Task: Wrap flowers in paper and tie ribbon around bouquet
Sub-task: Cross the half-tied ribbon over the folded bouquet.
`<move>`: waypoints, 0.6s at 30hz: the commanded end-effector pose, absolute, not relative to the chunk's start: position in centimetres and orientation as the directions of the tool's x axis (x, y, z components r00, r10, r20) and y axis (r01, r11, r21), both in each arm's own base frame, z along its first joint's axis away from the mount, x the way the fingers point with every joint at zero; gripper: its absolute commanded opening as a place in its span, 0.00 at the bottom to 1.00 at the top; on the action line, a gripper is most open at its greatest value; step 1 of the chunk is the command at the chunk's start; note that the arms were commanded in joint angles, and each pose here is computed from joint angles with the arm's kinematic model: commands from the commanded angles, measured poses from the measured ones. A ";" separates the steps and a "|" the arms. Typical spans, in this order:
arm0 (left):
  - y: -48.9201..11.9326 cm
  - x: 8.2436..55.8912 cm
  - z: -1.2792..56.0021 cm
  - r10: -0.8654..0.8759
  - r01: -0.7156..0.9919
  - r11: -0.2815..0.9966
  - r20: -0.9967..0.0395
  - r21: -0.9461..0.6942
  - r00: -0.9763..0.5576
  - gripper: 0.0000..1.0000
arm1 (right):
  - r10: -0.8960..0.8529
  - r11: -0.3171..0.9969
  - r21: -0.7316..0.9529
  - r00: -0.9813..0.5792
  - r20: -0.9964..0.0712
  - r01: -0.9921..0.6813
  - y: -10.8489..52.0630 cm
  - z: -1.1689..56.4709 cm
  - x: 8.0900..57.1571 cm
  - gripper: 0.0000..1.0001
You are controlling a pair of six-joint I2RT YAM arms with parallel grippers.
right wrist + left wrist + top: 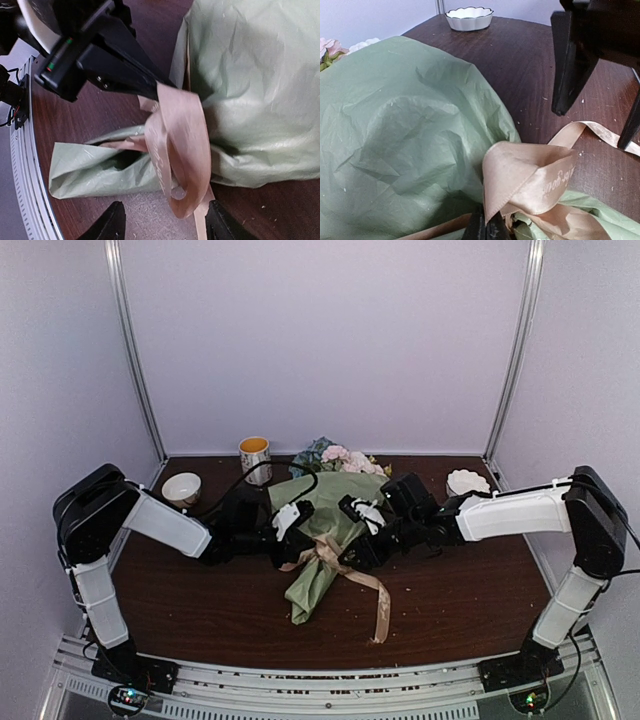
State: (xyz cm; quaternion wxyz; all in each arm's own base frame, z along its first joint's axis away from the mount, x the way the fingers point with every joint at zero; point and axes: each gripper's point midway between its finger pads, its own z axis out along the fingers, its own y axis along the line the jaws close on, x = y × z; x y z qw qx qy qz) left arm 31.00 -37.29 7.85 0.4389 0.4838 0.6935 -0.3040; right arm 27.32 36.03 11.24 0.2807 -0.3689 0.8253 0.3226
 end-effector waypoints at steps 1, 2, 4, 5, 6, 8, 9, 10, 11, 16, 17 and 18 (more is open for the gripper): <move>-37.6 30.9 8.5 0.389 0.941 0.339 -0.913 0.017 -0.124 0.00 | -0.406 0.570 0.397 -0.667 -0.625 -0.720 35.4 8.6 26.7 0.57; -37.6 30.9 8.5 0.391 0.940 0.340 -0.912 0.018 -0.124 0.00 | -0.404 0.575 0.403 -0.676 -0.616 -0.712 35.3 8.2 26.7 0.59; -37.5 30.9 8.4 0.393 0.940 0.340 -0.911 0.016 -0.126 0.00 | -0.408 0.588 0.401 -0.685 -0.604 -0.703 35.2 7.5 26.7 0.62; -37.5 30.8 8.4 0.394 0.940 0.340 -0.910 0.016 -0.127 0.00 | -0.411 0.594 0.396 -0.687 -0.599 -0.700 35.1 7.1 26.8 0.62; -37.5 30.8 8.5 0.393 0.940 0.340 -0.911 0.016 -0.127 0.00 | -0.413 0.599 0.394 -0.690 -0.594 -0.698 35.1 6.8 26.9 0.62; -37.5 30.8 8.4 0.395 0.941 0.339 -0.910 0.014 -0.128 0.00 | -0.416 0.601 0.396 -0.695 -0.587 -0.694 35.3 6.5 27.1 0.62; -37.5 30.8 8.4 0.396 0.941 0.339 -0.909 0.015 -0.128 0.00 | -0.416 0.593 0.404 -0.695 -0.586 -0.696 35.6 6.5 27.0 0.59; -37.5 30.8 8.4 0.398 0.941 0.339 -0.908 0.015 -0.128 0.00 | -0.414 0.587 0.412 -0.696 -0.587 -0.697 35.8 6.5 27.1 0.56; -37.5 30.8 8.4 0.398 0.941 0.338 -0.908 0.016 -0.128 0.00 | -0.408 0.582 0.418 -0.695 -0.592 -0.698 36.0 6.6 27.2 0.55; -37.3 30.7 8.5 0.399 0.940 0.340 -0.908 0.017 -0.128 0.00 | -0.410 0.601 0.406 -0.702 -0.583 -0.689 36.0 6.1 27.7 0.52; -37.3 30.6 8.5 0.400 0.941 0.339 -0.907 0.017 -0.128 0.00 | -0.409 0.597 0.411 -0.701 -0.584 -0.690 36.1 6.1 27.7 0.46; -37.3 30.6 8.5 0.400 0.940 0.340 -0.908 0.017 -0.128 0.00 | -0.408 0.586 0.421 -0.701 -0.586 -0.693 36.4 6.2 27.6 0.39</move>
